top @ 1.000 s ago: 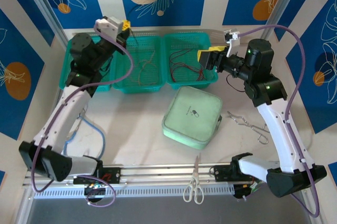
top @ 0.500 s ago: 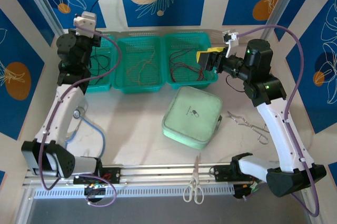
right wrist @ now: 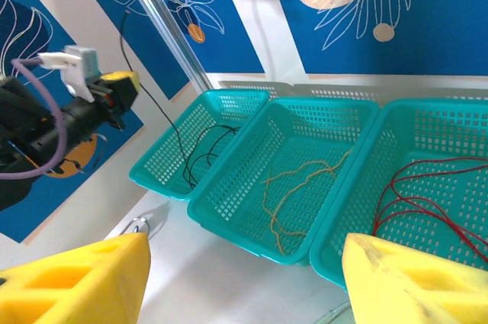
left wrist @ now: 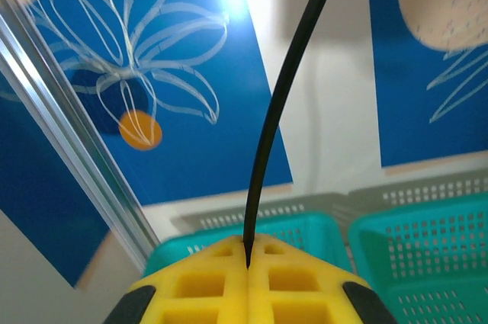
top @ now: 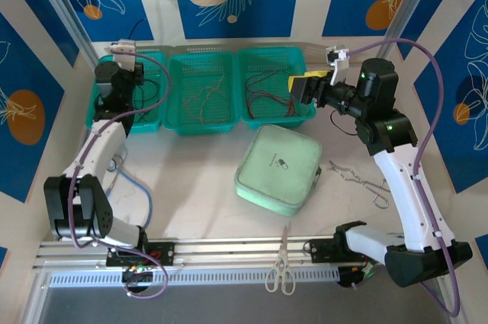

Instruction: Untangle the cables

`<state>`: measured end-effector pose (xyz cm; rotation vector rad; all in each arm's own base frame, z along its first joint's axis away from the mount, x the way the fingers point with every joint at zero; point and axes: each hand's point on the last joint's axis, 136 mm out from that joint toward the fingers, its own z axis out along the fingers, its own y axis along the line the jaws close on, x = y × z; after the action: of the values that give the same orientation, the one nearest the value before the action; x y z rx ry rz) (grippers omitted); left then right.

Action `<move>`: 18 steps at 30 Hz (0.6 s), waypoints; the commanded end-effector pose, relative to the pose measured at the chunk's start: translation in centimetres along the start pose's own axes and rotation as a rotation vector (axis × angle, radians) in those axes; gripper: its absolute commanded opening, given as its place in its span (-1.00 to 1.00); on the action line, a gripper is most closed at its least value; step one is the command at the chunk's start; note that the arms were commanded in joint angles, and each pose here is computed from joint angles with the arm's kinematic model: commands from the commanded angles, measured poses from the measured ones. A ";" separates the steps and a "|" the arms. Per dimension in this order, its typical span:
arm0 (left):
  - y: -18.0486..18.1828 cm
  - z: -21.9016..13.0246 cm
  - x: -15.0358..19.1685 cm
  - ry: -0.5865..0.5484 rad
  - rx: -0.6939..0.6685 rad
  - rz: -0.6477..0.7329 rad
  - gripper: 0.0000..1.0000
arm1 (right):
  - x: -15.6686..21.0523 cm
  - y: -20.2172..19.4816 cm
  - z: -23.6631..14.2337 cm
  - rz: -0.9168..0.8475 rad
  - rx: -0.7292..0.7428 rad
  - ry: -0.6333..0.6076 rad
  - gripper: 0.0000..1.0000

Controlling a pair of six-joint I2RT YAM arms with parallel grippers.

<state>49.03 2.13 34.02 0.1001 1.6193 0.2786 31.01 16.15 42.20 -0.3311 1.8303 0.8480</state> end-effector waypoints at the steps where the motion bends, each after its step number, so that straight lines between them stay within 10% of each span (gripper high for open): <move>1: -0.2 1.2 6.1 0.119 -0.017 -0.097 -1.00 | 0.3 0.4 -0.4 -0.001 -0.019 0.004 0.35; 18: 1.2 3.5 21.5 0.726 0.024 -0.606 -1.00 | 0.6 0.0 -1.1 0.009 -0.005 0.013 0.35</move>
<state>51.83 10.14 15.81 -0.4396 2.1389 -0.0351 30.52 15.50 42.00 -0.3204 1.8454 0.8445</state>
